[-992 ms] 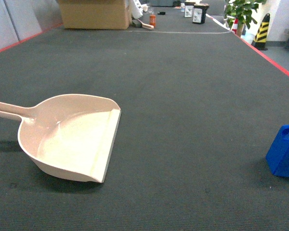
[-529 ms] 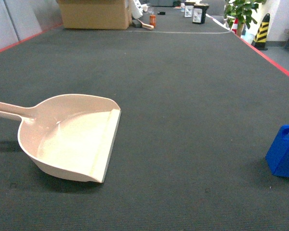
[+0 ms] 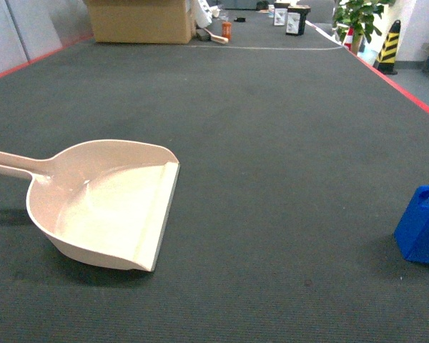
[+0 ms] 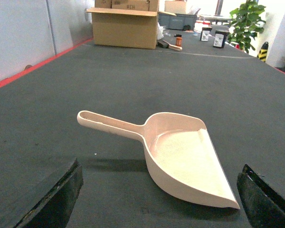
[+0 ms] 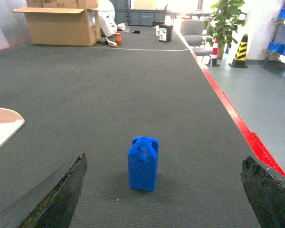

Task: Place part in tray to right shelf

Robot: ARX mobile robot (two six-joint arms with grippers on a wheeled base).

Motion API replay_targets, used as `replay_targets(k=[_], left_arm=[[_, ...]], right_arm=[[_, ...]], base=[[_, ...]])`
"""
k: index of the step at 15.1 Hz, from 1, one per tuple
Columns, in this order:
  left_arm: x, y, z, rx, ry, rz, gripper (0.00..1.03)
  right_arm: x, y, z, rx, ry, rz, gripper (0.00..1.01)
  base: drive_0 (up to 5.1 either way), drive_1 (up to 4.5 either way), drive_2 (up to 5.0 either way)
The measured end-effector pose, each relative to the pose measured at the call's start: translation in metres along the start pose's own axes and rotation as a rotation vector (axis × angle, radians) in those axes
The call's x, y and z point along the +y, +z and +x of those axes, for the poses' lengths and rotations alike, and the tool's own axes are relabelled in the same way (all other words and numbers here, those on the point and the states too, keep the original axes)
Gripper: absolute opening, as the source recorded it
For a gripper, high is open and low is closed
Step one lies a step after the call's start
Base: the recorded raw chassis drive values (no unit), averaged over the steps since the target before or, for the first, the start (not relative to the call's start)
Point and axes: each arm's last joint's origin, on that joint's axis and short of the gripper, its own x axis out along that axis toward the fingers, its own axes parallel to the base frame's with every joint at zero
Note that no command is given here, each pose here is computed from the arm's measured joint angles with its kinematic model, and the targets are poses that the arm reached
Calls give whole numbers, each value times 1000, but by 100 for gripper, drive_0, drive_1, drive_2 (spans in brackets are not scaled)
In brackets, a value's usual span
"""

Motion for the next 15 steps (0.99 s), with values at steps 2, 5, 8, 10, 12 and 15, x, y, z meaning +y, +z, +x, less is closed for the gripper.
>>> replay_targets(k=[2,5,8,10,12,15], left_arm=[[0,0,0,0,0,0,98],[0,0,0,0,0,0,98],[0,-3,0,77,-3,12,98],[-5,-5,13,178,-57,-54,98],[-1,6,31,161,-96,-266,98],[12,-8,74,212,-77,-606,98]], right_arm=[[0,0,0,0,0,0,98],[0,0,0,0,0,0,98],[0,0,0,0,0,0,98],[0,0,0,0,0,0,98],[0,0,0,0,0,0,98],[0,0,0,0,0,0,98]], base=[[0,0,0],[0,0,0],[0,0,0],[0,0,0],[0,0,0],[0,0,0]])
